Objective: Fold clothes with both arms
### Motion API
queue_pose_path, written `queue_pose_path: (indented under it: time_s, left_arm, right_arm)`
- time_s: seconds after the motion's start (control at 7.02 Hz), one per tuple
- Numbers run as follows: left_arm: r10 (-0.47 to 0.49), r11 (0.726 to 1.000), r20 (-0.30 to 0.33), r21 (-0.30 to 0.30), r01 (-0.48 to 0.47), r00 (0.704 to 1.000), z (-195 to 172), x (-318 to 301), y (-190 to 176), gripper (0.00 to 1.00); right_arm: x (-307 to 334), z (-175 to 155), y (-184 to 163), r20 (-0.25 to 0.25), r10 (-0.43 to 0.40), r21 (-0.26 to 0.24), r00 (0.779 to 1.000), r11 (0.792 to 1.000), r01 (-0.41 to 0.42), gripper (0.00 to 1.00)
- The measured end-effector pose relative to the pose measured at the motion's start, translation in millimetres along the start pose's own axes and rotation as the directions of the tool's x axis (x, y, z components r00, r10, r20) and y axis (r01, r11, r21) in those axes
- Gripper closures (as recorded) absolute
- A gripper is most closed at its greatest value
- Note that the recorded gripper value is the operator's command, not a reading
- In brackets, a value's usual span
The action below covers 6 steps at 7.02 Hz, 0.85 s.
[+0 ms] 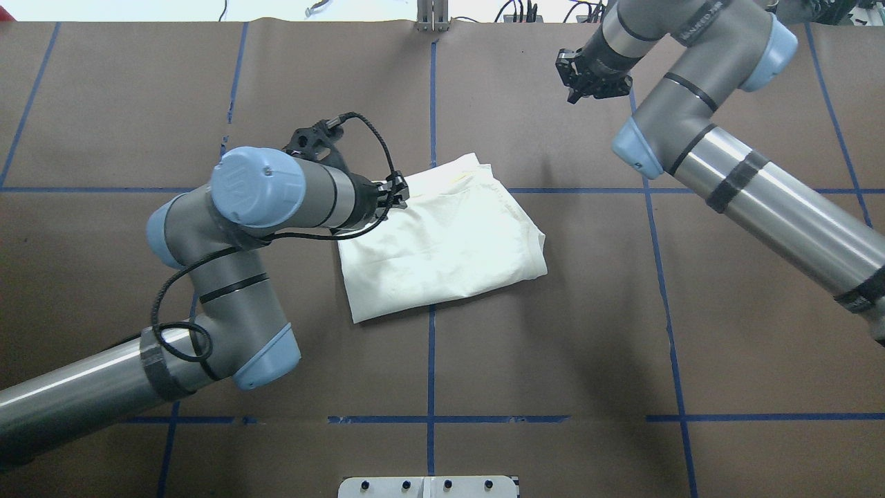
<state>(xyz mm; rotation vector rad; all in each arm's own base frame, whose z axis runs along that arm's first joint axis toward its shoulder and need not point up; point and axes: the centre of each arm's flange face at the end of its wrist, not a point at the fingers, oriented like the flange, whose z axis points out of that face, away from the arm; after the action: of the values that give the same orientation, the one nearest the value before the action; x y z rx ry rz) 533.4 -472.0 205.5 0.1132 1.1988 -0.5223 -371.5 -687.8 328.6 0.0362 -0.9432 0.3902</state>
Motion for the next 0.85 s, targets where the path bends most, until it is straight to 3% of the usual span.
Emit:
queue_pose_path:
  time_s: [0.57, 0.85]
  left_arm:
    - [0.176, 0.984, 0.147, -0.021, -0.175, 0.973, 79, 32, 6, 1.00]
    - [0.231, 0.973, 0.177, -0.029, -0.229, 0.957, 93, 32, 4, 1.00]
  right_arm:
    - [42, -14, 2, 0.010, -0.006, -0.005, 1.000, 1.000, 0.006, 1.00]
    - [45, -14, 2, 0.009, -0.006, -0.006, 1.000, 1.000, 0.006, 1.00]
